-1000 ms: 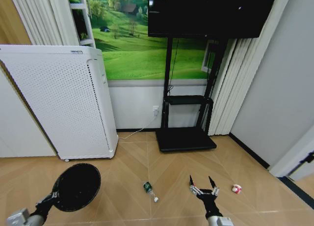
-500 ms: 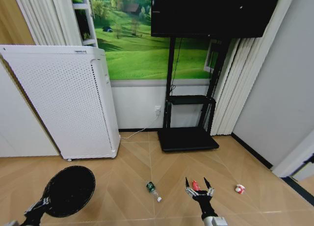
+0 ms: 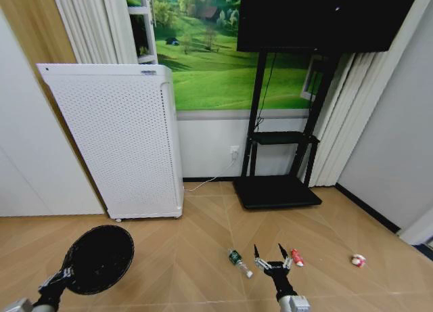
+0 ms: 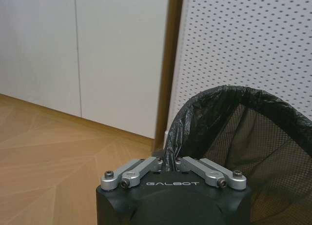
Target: Pick up the trash bin and place the garbage on the floor into it.
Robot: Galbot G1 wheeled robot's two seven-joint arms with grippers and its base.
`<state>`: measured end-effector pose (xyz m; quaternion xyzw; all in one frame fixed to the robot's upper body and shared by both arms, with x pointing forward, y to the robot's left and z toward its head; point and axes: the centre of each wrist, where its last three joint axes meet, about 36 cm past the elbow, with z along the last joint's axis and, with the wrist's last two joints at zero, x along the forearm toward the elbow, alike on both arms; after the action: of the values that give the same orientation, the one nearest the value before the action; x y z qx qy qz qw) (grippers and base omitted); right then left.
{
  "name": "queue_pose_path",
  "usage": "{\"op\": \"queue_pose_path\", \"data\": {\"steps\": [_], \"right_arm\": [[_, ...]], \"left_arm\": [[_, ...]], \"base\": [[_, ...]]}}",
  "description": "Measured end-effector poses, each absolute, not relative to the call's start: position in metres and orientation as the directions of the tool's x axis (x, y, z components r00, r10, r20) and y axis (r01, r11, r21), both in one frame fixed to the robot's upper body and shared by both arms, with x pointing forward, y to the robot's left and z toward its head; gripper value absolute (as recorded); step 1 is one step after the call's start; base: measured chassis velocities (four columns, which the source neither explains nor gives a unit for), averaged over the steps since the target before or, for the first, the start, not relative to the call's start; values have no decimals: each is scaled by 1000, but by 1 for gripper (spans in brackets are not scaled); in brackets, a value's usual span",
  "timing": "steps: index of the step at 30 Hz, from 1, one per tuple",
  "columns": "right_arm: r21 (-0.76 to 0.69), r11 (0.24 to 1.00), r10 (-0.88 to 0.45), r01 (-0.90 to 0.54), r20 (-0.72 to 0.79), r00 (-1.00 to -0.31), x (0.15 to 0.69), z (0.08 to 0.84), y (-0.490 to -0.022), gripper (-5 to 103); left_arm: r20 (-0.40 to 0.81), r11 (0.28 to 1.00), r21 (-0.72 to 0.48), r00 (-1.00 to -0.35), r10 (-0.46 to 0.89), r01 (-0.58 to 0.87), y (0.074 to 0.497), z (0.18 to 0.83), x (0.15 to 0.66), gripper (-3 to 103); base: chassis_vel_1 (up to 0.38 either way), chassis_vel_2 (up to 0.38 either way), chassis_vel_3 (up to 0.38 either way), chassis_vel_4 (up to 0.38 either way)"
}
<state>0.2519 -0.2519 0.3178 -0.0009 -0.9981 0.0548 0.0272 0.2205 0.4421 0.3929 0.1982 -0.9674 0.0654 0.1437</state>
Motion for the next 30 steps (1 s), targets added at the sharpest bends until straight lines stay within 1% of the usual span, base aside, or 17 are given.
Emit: {"op": "queue_pose_path", "data": {"steps": [2, 6, 9, 10, 13, 14, 17, 18, 19, 20, 21, 24, 28, 30], "right_arm": [[-124, 992, -4, -11, 61, -998, 261, 316, -258, 100], [-140, 990, -13, -27, 100, -995, 277, 308, -267, 100], [-165, 985, -12, -41, 176, -984, 298, 292, -276, 100], [-165, 985, -12, -41, 176, -984, 298, 292, -276, 100], [-193, 978, -30, -84, 267, -963, 312, 270, -280, 100], [-193, 978, -30, -84, 267, -963, 312, 270, -280, 100], [-249, 957, -60, -149, 334, -941, 324, 237, -282, 100], [-249, 957, -60, -149, 334, -941, 324, 237, -282, 100], [-261, 948, -76, -180, 363, -929, 327, 229, -282, 100], [-270, 939, -92, -212, 399, -912, 330, 222, -283, 100], [-270, 939, -92, -212, 399, -912, 330, 222, -283, 100], [-285, 919, -119, -271, 456, -882, 348, 209, -283, 100], [-292, 910, -126, -293, 478, -869, 360, 202, -281, 100], [-295, 899, -130, -324, 526, -841, 371, 192, -279, 100]], "left_arm": [[302, 912, -68, -880, -367, -404, 441, 394, 219, 3], [297, 911, -63, -879, -372, -407, 441, 396, 217, 3], [288, 912, -62, -882, -374, -406, 441, 399, 215, 3], [288, 912, -62, -882, -374, -406, 441, 399, 215, 3], [275, 906, -98, -886, -374, -412, 438, 404, 215, 3], [275, 906, -98, -886, -374, -412, 438, 404, 215, 3], [256, 898, -149, -894, -368, -413, 433, 410, 220, 3], [256, 898, -149, -894, -368, -413, 433, 410, 220, 3], [254, 897, -154, -894, -369, -414, 432, 411, 220, 3], [253, 897, -155, -894, -370, -415, 431, 412, 221, 3], [253, 897, -155, -894, -370, -415, 431, 412, 221, 3], [259, 897, -151, -892, -370, -416, 427, 411, 217, 3], [262, 898, -144, -891, -371, -417, 425, 411, 213, 3], [262, 898, -139, -890, -374, -418, 424, 413, 210, 3]], "base": [[219, 226, -178, -217], [81, 53, -89, -123], [-50, -35, 35, 41], [-95, -87, 81, 62], [-72, -54, 61, 55], [-72, -41, 53, 44], [-24, -7, 4, 15], [0, 0, 0, 0], [0, 0, 0, 0], [0, 0, 0, 0], [0, 0, 0, 0], [0, 0, 0, 0], [0, 0, 0, 0], [0, 0, 0, 0]]}}
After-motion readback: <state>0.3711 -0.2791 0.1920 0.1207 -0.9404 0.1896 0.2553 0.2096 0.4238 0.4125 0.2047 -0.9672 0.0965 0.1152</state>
